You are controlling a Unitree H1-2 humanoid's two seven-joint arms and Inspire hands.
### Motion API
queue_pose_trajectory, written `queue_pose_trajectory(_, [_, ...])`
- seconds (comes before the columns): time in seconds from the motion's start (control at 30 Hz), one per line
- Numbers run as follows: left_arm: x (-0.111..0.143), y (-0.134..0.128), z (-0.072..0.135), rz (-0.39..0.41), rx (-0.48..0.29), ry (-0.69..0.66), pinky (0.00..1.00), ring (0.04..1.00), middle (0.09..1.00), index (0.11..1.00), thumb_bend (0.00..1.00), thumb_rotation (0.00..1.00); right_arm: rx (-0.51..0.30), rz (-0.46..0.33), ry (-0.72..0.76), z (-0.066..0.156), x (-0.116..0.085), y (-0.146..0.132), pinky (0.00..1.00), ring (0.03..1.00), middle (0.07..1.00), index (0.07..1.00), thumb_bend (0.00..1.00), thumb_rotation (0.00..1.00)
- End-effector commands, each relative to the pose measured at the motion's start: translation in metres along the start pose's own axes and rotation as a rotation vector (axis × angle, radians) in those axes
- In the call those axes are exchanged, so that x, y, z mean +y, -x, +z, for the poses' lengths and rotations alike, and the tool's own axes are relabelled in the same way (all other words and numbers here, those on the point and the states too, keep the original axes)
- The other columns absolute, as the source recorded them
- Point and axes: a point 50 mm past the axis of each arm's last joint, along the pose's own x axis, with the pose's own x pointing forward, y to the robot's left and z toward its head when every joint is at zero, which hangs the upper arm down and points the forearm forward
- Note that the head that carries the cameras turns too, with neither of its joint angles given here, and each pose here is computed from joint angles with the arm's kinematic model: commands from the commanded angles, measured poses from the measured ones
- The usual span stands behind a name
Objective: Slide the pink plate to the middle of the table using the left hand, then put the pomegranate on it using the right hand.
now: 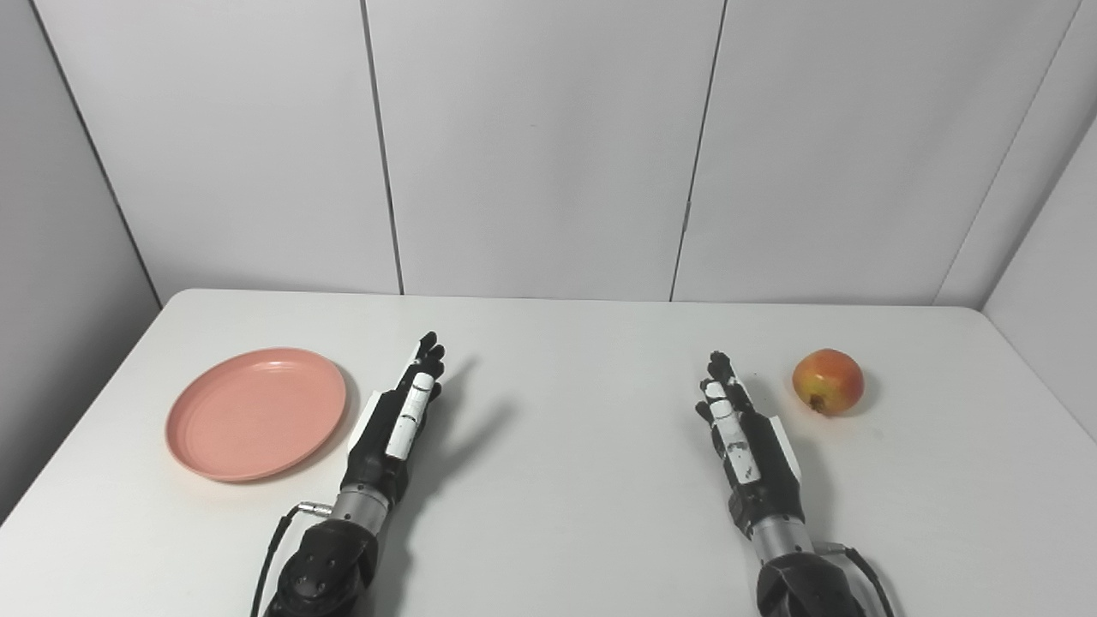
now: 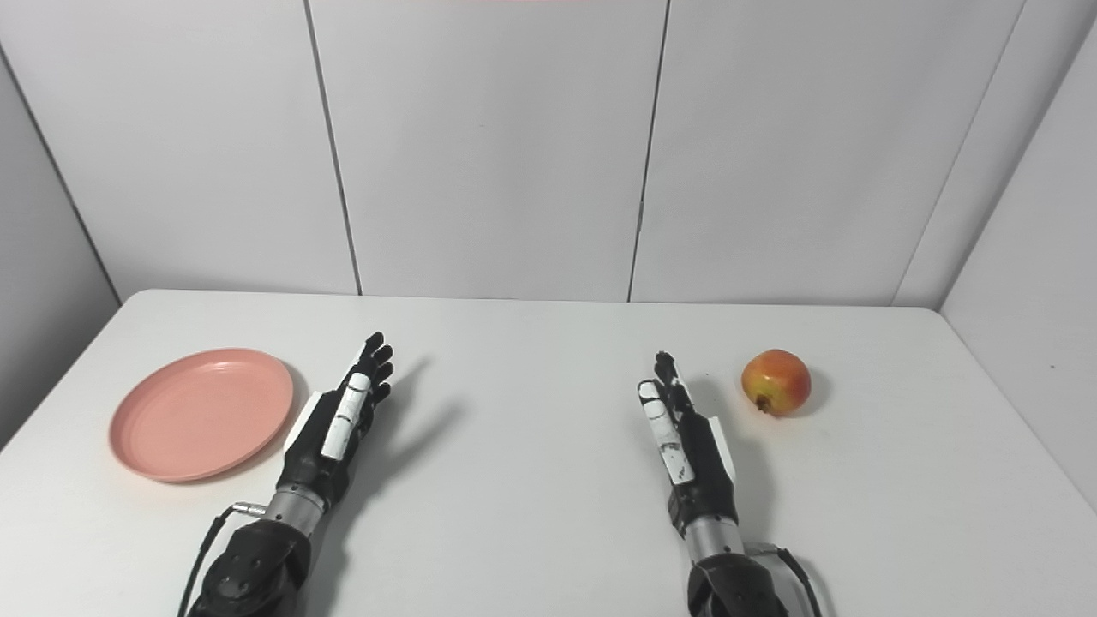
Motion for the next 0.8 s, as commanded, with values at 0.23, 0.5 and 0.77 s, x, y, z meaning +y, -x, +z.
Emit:
queue_pose_trajectory(0.23, [0.0019, 0.0012, -0.0043, -0.002, -0.007, 0.023, 1.0, 1.0, 1.0, 1.0, 0.64, 1.0, -0.044, 0.009, 0.003, 0.0081, 0.0027, -0.0066, 0.96, 0.982, 0.992, 0.973, 0.67, 0.85])
queue_pose_trajectory(0.5, [0.0014, 0.0037, -0.0027, -0.005, -0.007, 0.017, 0.99, 1.0, 1.0, 1.0, 0.63, 1.0, -0.044, 0.008, 0.009, 0.0096, 0.0025, -0.0047, 0.96, 0.98, 0.994, 0.971, 0.64, 0.87])
queue_pose_trajectory(0.77, [0.0017, 0.0017, -0.0026, -0.01, -0.008, 0.01, 1.0, 1.0, 1.0, 1.0, 0.64, 1.0, -0.045, 0.007, 0.007, 0.0096, 0.0014, -0.0056, 0.96, 0.98, 0.992, 0.966, 0.66, 0.84])
